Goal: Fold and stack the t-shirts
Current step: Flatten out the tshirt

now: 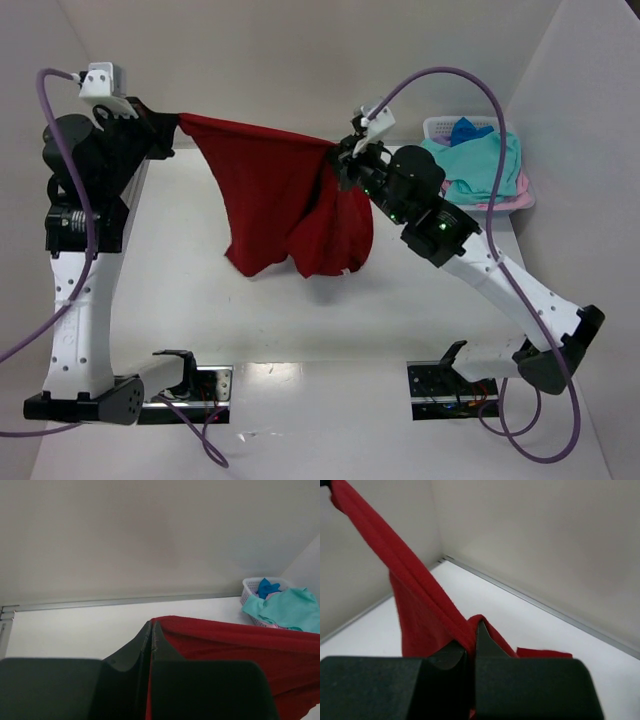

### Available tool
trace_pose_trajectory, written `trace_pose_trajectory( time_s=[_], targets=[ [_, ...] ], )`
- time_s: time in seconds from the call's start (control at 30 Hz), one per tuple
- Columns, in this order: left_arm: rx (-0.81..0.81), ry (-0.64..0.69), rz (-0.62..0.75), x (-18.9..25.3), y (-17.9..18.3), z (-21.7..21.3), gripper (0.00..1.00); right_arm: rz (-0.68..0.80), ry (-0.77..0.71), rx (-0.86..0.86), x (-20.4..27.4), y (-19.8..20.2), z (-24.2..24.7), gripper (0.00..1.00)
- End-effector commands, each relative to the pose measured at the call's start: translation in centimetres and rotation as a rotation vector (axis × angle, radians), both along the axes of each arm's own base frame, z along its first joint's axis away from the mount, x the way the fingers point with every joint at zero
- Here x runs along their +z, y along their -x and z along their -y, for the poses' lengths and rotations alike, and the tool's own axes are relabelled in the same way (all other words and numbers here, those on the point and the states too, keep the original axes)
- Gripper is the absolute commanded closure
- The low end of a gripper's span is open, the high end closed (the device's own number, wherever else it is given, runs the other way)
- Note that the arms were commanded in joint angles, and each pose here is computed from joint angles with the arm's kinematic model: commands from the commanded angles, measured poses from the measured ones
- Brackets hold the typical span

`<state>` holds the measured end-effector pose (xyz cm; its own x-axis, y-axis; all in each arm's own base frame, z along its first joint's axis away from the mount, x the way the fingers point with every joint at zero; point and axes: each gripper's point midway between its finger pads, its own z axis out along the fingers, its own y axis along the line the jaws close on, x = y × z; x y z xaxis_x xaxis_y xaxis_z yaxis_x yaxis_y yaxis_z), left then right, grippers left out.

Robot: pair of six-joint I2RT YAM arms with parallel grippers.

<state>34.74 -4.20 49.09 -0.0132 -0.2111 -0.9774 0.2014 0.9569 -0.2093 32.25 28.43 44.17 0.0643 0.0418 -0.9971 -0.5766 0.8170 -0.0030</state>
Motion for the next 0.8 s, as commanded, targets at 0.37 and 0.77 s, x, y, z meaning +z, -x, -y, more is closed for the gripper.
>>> trace_pose_trajectory(
  time_s=[0.37,0.77],
  targets=[
    [0.131,-0.039,-0.049,-3.3,0.0,-2.7,1.0,-0.09,0.015,-0.107,-4.3,-0.9,1.7,0.98],
    [0.247,-0.07,-0.223,-11.1,-2.1,-4.9,1.0,-0.338,0.044,0.062,-18.4,-2.8,-5.7,0.93]
  ],
)
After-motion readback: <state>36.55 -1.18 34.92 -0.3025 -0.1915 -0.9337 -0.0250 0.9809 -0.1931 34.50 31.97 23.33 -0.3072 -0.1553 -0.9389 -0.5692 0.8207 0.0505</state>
